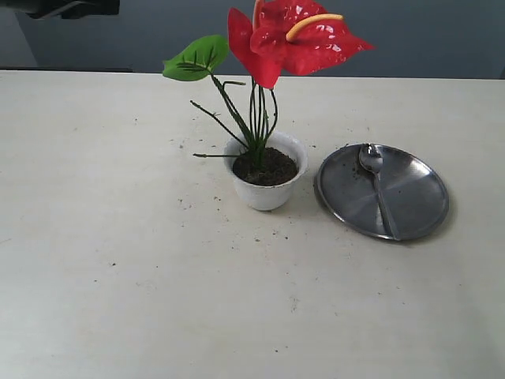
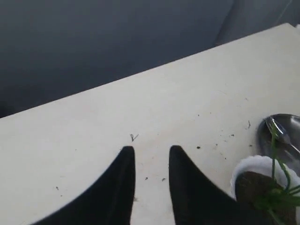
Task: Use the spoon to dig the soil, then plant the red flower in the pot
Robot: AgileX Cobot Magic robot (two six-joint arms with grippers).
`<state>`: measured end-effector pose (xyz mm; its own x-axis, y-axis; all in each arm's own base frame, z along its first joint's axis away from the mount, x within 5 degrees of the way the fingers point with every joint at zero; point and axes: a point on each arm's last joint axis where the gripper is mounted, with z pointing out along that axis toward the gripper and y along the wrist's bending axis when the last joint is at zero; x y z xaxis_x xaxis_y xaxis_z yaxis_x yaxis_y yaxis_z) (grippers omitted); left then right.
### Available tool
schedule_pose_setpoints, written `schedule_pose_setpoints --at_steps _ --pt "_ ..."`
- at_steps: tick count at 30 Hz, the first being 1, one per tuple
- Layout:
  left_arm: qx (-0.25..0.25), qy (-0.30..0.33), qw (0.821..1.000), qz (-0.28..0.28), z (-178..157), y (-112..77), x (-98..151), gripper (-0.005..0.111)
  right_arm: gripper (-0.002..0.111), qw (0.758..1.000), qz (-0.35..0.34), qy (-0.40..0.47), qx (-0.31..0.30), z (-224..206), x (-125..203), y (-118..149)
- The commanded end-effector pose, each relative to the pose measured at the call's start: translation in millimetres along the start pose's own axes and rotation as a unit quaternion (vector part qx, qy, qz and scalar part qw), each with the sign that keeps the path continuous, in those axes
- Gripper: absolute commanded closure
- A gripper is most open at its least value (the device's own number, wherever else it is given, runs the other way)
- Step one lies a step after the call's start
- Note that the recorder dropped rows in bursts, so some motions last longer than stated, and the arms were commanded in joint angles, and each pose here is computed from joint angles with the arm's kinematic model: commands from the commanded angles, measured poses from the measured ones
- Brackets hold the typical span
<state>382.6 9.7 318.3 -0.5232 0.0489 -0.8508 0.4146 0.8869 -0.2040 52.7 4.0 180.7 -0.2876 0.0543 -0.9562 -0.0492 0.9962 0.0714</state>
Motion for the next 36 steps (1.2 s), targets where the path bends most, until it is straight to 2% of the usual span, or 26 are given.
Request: schedule_pose_setpoints --at_steps 1,5,7,10,14,19,23,28,36 --pt "-0.034 -0.026 0.999 -0.032 -20 -4.7 -13 0.104 0.108 1.0 -0.002 -0.005 -0.002 0 0 0" --pt "-0.07 -0.073 0.994 -0.051 -41 -10.1 -28 0.106 0.108 1.0 -0.002 -0.005 -0.002 0 0 0" --pt "-0.112 -0.119 0.984 -0.074 -52 -7.7 -38 0.106 0.108 1.0 -0.002 -0.005 -0.002 0 0 0" --pt "-0.142 -0.166 0.972 -0.092 -70 -11.0 -49 0.106 0.108 1.0 -0.002 -0.005 -0.002 0 0 0" --pt "-0.143 -0.19 0.967 -0.087 -90 -23.4 -57 0.106 0.108 1.0 -0.002 -0.005 -0.002 0 0 0" --pt "-0.158 -0.195 0.968 -0.031 -116 -39.7 -62 0.106 0.108 1.0 -0.002 -0.005 -0.002 0 0 0" --pt "-0.158 -0.211 0.964 -0.015 -132 -51.3 -66 0.106 0.108 1.0 -0.002 -0.005 -0.002 0 0 0" --pt "-0.136 -0.216 0.967 -0.005 -150 -68.5 -67 0.106 0.108 1.0 -0.002 -0.005 -0.002 0 0 0" --pt "-0.162 -0.255 0.953 0.021 -174 -79.2 -72 0.106 0.108 1.0 -0.002 -0.005 -0.002 0 0 0"
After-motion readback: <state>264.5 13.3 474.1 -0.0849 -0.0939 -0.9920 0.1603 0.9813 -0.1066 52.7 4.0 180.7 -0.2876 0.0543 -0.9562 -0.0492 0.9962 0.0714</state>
